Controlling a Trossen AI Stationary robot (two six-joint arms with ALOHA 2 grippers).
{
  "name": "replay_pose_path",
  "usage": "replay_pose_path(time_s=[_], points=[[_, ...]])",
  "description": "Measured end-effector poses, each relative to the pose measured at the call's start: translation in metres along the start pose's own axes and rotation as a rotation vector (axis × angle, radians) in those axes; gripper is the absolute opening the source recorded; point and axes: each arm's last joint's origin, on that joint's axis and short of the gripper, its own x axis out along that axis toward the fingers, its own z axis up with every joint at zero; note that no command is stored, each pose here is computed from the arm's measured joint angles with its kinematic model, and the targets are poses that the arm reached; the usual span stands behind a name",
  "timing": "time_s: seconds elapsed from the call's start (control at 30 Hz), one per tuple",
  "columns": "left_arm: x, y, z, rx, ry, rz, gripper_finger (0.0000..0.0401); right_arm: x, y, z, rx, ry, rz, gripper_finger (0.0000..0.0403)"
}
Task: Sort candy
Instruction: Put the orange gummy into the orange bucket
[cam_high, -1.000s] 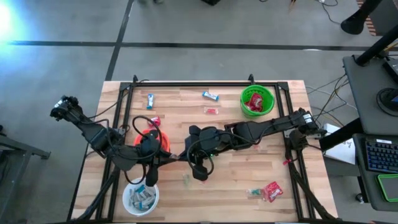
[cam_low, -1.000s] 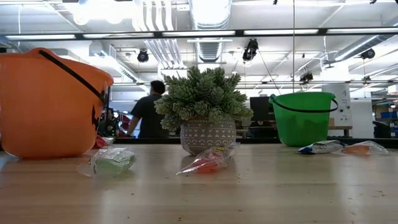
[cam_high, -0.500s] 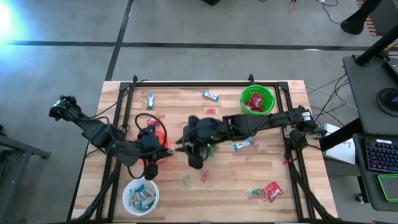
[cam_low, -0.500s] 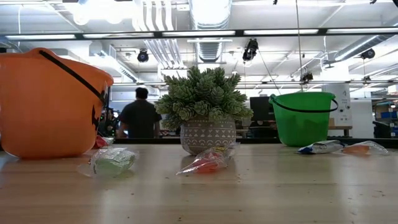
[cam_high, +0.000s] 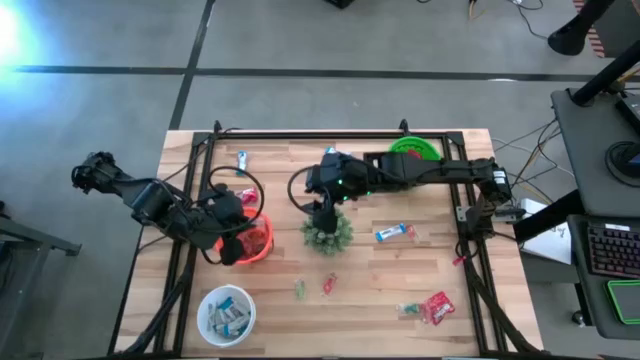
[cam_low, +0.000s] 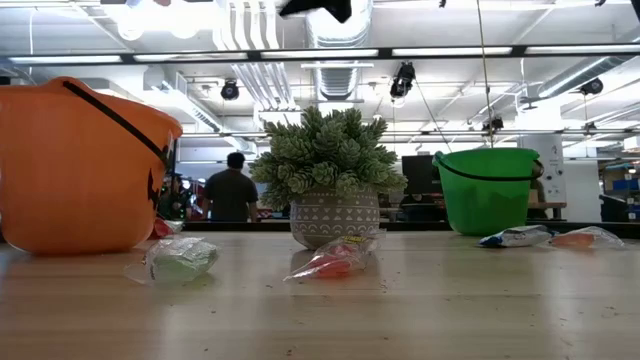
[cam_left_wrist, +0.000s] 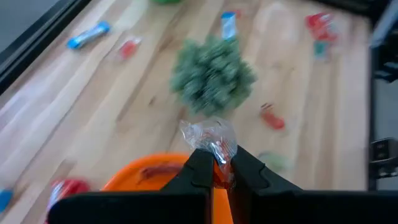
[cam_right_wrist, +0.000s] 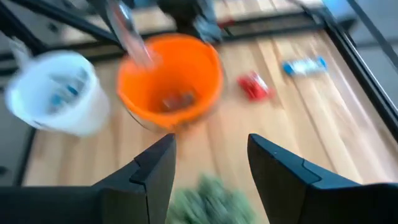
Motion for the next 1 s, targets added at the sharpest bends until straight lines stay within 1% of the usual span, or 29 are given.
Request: replay_pose_path(time_s=[0.1, 0.23, 0.5, 0.67, 0.77, 0.87, 1.0], points=[[-0.006, 0.011, -0.005, -0.028, 0.052, 0.037, 0.0000, -0.003, -0.017, -0.006, 0.007, 0.084, -0.042, 0.0187], [-0.012, 0.022, -0.013, -0.080, 0.150, 0.063, 0.0000, -0.005, -0.041, -0.011, -0.006, 0.153, -0.089, 0.0185], [-0.019, 0.032, -0.023, -0.176, 0.266, 0.036, 0.0000, -0.009, -0.090, -0.012, 0.013, 0.178, -0.173, 0.0186], [-0.006, 0.034, -0.041, -0.244, 0.372, 0.062, 0.0000, -0.011, -0.112, -0.014, 0.007, 0.187, -0.210, 0.0189], [0.006, 0.034, -0.052, -0.260, 0.438, 0.073, 0.0000, -0.013, -0.120, -0.014, -0.002, 0.187, -0.220, 0.0189], [0.017, 0.031, -0.058, -0.264, 0.435, 0.070, 0.0002, -0.014, -0.126, -0.014, -0.018, 0.189, -0.228, 0.0190], [0.024, 0.030, -0.057, -0.284, 0.399, 0.067, 0.0018, -0.015, -0.132, -0.015, -0.035, 0.190, -0.237, 0.0190]])
